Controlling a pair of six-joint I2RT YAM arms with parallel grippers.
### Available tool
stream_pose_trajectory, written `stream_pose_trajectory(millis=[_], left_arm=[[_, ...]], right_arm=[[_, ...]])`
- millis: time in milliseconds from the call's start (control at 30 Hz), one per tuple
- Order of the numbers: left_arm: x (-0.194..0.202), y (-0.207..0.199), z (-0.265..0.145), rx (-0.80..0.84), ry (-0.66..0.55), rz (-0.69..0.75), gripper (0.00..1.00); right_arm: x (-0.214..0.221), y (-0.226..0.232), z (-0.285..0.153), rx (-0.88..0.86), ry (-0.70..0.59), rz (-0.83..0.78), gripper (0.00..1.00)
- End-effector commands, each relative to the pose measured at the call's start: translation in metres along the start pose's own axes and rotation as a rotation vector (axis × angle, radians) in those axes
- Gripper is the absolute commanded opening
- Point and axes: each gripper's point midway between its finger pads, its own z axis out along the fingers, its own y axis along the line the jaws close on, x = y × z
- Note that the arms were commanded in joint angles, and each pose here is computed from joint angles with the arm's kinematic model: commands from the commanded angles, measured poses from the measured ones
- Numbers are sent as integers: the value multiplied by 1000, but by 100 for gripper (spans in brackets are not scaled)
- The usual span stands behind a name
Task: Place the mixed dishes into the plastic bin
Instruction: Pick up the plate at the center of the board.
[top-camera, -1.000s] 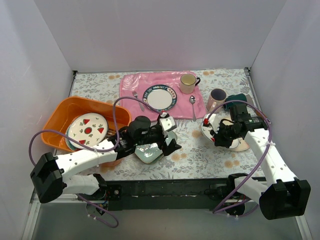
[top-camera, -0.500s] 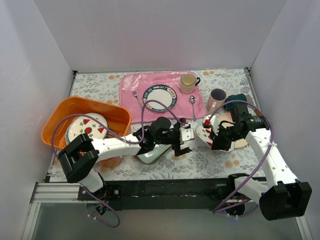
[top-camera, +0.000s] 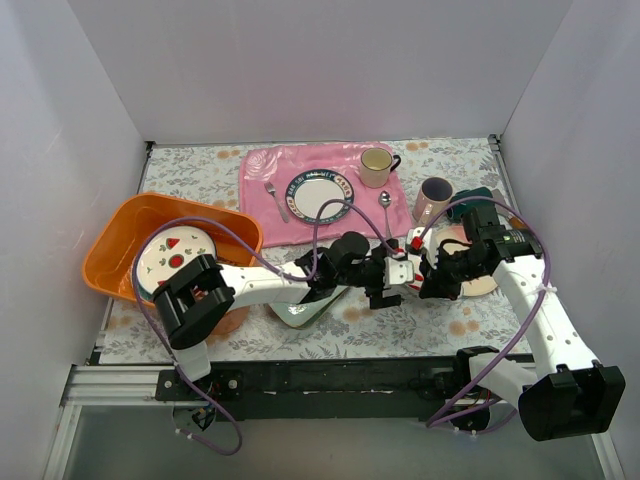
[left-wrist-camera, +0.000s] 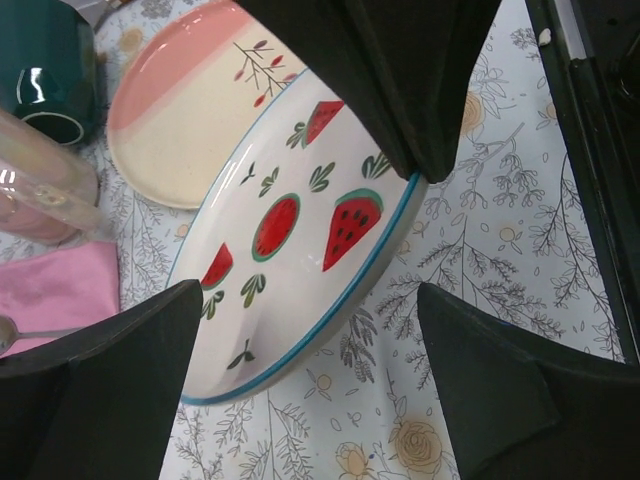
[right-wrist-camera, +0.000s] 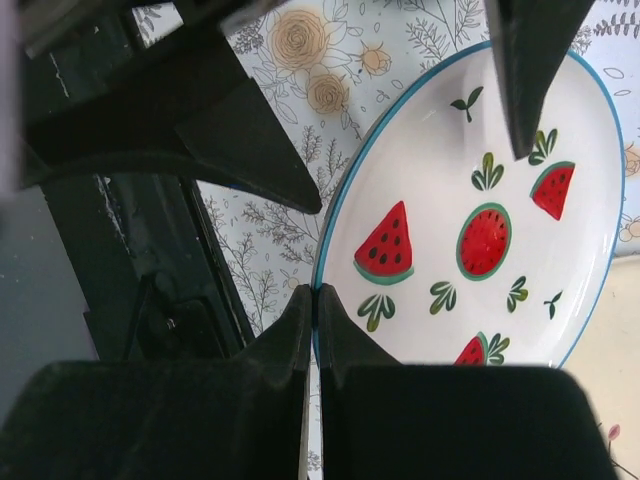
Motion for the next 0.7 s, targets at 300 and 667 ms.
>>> stream_pose_trajectory(millis=[300,667], left_arm=[[-12,12,13,-104,22,81,28],[-46,25,-10,-193,-24,101,0]], right_arm=[[-32,11,-11,-38,-118,-54,1],[-52,6,-24,-16,-157,-47,1]])
